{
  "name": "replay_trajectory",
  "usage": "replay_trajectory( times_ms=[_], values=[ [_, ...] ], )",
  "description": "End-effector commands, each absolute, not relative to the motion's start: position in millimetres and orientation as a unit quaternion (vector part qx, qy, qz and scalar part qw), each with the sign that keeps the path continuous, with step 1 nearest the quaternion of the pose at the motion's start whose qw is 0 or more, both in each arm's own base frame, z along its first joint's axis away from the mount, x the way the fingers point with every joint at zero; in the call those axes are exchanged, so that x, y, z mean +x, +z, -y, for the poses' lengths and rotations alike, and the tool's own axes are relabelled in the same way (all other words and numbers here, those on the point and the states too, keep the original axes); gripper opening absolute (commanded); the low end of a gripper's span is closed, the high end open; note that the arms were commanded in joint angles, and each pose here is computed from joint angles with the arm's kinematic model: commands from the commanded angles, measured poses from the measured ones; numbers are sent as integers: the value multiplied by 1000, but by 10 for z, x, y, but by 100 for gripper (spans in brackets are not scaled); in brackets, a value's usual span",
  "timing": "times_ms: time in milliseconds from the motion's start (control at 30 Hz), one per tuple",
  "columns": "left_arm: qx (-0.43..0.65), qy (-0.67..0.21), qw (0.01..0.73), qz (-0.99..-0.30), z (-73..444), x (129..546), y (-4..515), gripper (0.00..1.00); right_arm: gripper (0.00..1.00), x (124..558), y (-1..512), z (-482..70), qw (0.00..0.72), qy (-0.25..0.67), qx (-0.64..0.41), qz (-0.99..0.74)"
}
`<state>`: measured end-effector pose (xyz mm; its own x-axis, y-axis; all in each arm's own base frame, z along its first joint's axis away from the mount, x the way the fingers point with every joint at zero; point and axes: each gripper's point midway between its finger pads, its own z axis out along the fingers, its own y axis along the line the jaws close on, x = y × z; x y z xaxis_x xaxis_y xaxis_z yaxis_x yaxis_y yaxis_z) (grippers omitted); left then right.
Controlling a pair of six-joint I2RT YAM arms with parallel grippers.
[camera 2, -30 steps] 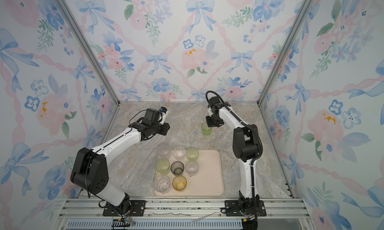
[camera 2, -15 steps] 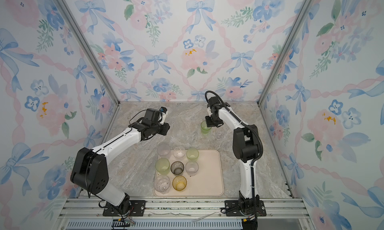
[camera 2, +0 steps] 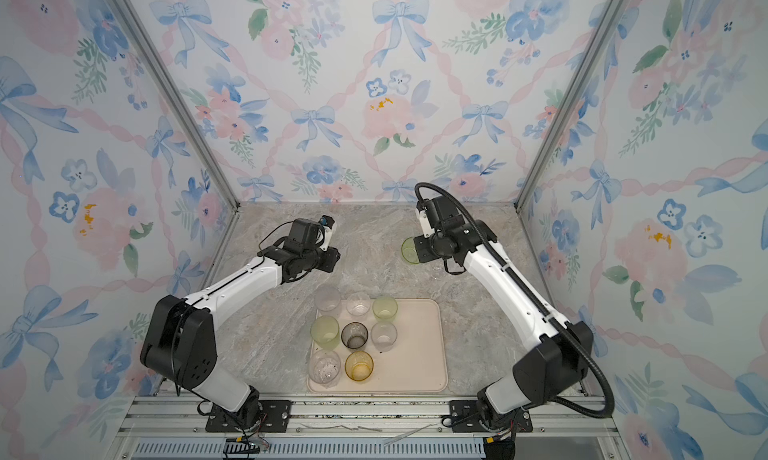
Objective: Place the glasses into the tray
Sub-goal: 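Carry the green glass to the tray corner nearest the robot and lower it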
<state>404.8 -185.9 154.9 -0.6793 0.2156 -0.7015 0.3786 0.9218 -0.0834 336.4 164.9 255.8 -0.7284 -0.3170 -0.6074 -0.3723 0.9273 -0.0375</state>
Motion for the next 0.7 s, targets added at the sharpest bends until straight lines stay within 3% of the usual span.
replay_trajectory(
  times_ms=[0, 300, 667],
  values=[
    [160, -120, 387, -900, 1890, 4011, 1722, 38, 0, 2819, 2392, -1459, 262, -9, -197, -945],
    [155, -116, 401, -895, 1864, 3984, 1837, 38, 0, 1854, 2307, -1471, 226, -15, -237, -945],
    [155, -115, 412, -891, 1870, 3985, 1937, 39, 0, 1266, 1621, -1834, 163, 44, -256, -952]
  ],
)
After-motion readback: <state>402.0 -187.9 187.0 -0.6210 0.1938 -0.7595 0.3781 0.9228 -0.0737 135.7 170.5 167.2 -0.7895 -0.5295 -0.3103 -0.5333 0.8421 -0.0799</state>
